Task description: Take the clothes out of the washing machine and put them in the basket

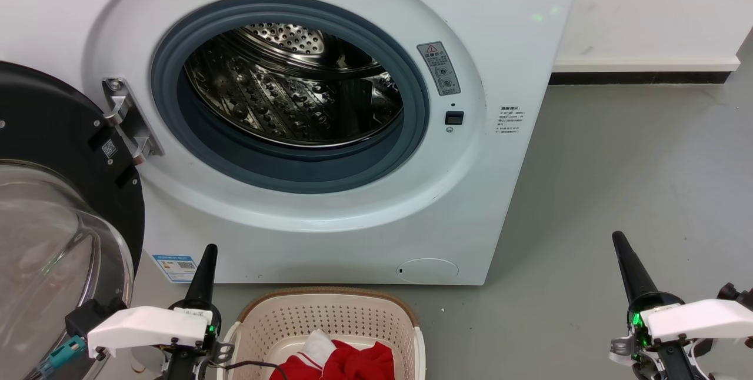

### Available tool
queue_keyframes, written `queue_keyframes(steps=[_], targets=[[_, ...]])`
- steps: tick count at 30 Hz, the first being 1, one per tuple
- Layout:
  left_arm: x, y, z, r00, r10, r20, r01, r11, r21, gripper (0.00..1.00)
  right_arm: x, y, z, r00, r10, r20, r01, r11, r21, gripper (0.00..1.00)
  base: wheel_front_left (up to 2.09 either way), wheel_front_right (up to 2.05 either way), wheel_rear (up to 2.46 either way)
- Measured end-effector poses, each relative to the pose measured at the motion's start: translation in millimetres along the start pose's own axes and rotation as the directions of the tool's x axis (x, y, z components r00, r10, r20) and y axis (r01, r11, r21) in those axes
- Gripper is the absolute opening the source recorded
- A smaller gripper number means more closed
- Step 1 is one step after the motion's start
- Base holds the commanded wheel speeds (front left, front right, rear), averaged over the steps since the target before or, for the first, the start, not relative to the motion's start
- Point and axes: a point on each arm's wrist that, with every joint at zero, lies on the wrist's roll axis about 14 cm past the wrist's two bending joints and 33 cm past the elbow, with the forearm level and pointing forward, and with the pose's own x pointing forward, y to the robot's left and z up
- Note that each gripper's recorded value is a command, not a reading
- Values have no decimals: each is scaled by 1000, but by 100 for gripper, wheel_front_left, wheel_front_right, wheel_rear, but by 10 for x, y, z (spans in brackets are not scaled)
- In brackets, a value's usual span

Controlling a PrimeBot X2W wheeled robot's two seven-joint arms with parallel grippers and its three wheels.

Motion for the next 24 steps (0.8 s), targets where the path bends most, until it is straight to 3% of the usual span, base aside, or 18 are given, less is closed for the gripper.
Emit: queue_keyframes(steps=[24], targets=[[26,-34,29,999,-30,10,31,978,-207,0,52,-4,60,1000,4,19,-8,978,208,0,0,0,0]])
